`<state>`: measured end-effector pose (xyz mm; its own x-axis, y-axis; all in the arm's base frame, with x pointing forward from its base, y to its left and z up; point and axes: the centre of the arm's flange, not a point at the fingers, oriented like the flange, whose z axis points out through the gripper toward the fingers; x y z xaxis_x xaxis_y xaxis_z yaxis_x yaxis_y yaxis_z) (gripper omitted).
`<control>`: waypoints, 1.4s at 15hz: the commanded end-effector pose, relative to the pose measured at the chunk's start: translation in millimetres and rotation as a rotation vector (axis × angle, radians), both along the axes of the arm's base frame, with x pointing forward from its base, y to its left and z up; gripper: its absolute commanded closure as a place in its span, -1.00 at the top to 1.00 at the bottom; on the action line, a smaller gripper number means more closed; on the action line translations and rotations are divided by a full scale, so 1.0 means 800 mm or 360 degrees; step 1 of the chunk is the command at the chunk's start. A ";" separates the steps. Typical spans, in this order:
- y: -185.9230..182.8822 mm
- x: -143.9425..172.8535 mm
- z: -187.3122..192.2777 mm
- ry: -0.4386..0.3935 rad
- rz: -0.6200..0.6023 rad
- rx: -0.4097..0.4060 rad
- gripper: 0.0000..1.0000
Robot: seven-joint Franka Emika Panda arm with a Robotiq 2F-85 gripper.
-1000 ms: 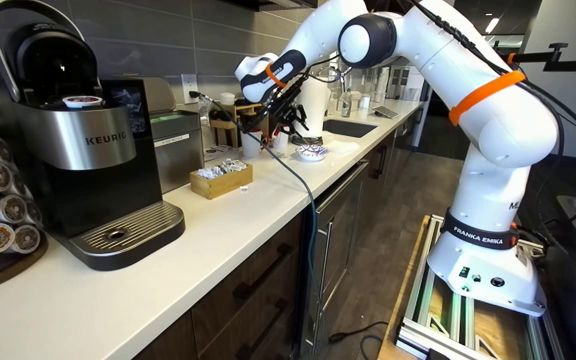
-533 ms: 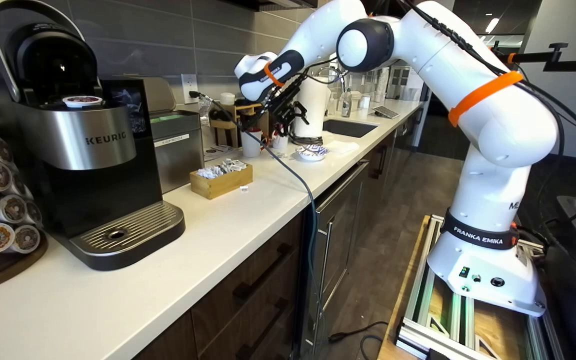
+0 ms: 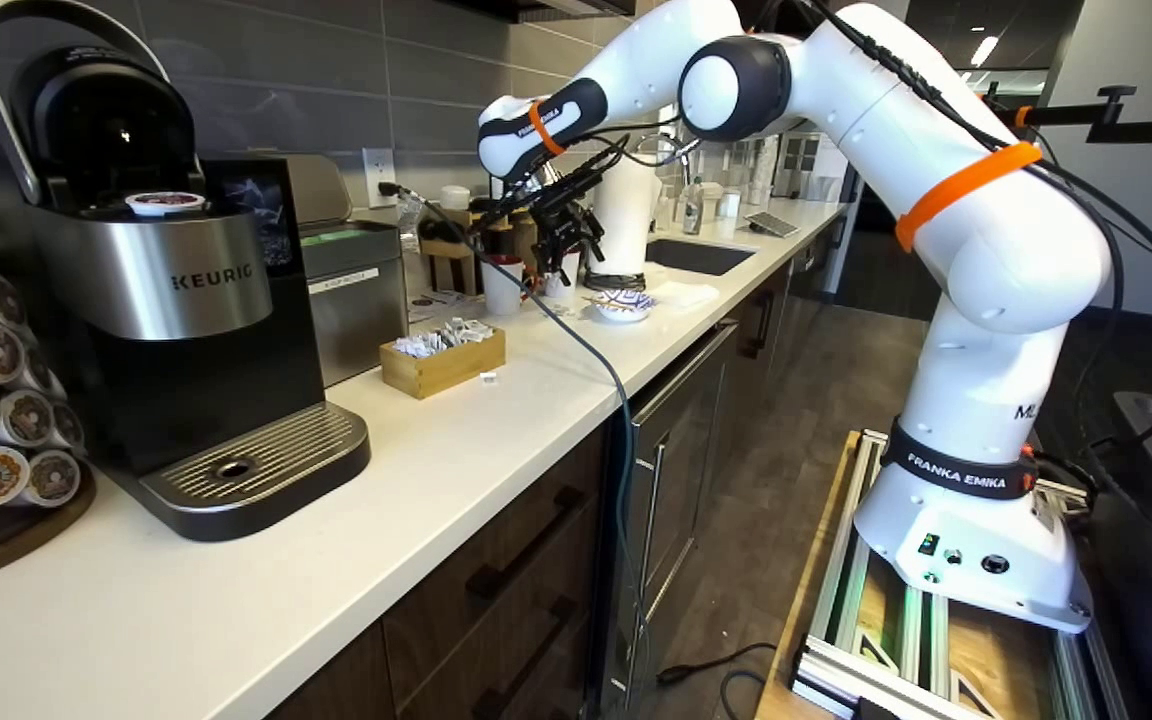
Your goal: Take the straw out of the cup and place it on the bowl
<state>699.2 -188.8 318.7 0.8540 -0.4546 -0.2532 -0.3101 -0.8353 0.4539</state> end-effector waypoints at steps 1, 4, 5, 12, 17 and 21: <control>-0.015 -0.017 0.028 -0.0139 0.0099 0.0254 1.00; -0.028 -0.043 0.048 -0.0313 0.0313 0.0286 1.00; -0.029 -0.054 0.052 -0.0379 0.0385 0.0285 1.00; -0.036 -0.110 0.080 -0.0825 0.0794 0.0384 1.00; -0.053 -0.162 0.089 -0.1145 0.0704 0.0643 1.00; -0.066 -0.228 0.089 -0.1418 0.0489 0.0817 1.00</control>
